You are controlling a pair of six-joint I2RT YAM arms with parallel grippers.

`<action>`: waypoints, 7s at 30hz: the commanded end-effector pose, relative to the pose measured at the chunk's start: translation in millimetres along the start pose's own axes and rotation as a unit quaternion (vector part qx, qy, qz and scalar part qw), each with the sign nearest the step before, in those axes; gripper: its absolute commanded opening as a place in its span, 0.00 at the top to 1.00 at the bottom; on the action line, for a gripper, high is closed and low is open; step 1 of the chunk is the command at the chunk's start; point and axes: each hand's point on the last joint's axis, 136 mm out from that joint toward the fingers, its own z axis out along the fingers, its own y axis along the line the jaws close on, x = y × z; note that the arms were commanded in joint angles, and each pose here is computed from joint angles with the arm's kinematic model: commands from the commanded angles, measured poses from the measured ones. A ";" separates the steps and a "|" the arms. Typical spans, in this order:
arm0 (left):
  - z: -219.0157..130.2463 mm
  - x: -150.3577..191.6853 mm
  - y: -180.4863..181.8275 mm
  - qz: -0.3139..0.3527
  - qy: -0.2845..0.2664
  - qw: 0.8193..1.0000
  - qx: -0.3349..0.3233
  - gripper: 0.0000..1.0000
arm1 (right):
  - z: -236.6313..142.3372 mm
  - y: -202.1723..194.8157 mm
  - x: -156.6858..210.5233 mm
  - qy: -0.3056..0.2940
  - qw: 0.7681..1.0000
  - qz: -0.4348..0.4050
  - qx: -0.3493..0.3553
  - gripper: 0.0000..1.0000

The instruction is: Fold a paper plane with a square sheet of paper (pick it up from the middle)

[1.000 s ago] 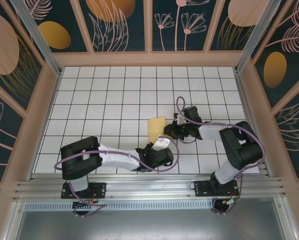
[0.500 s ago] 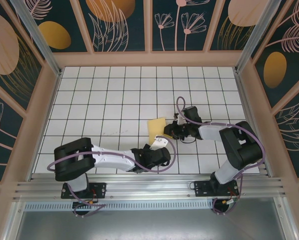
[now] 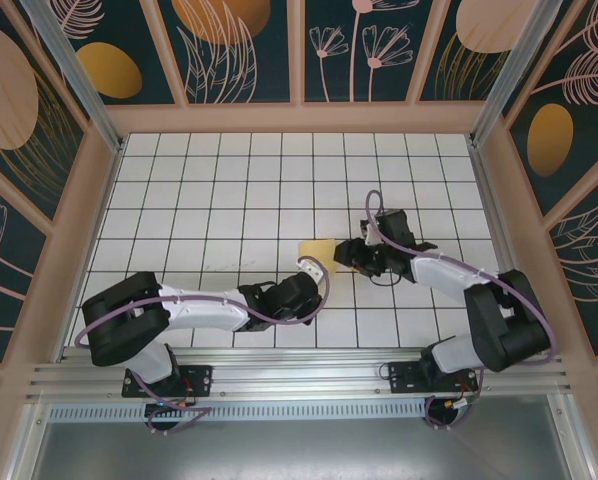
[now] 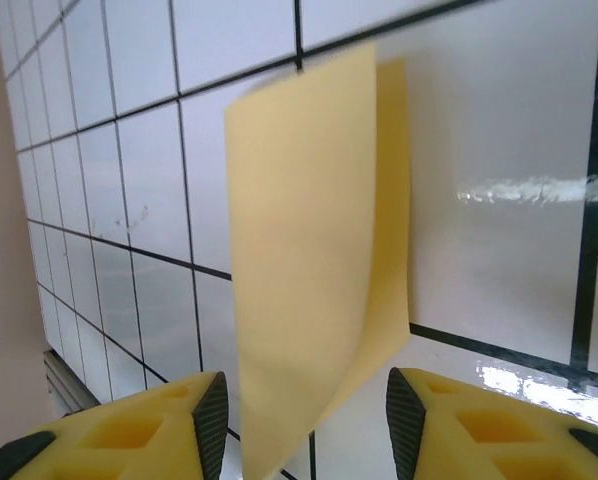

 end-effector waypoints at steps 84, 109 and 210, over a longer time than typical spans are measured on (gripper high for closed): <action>1.6 3.9 25.5 -0.093 0.046 0.980 0.171 0.83 | 7.3 35.5 55.1 0.082 0.802 -0.586 -0.084 0.58; 0.3 -3.1 27.0 -0.086 0.044 0.980 0.176 0.80 | 33.9 32.6 71.2 0.154 0.757 -0.623 -0.119 0.67; 25.7 -21.3 75.9 -0.200 0.045 0.975 0.086 0.90 | 96.5 -36.7 -15.4 0.116 0.942 -0.251 0.191 0.83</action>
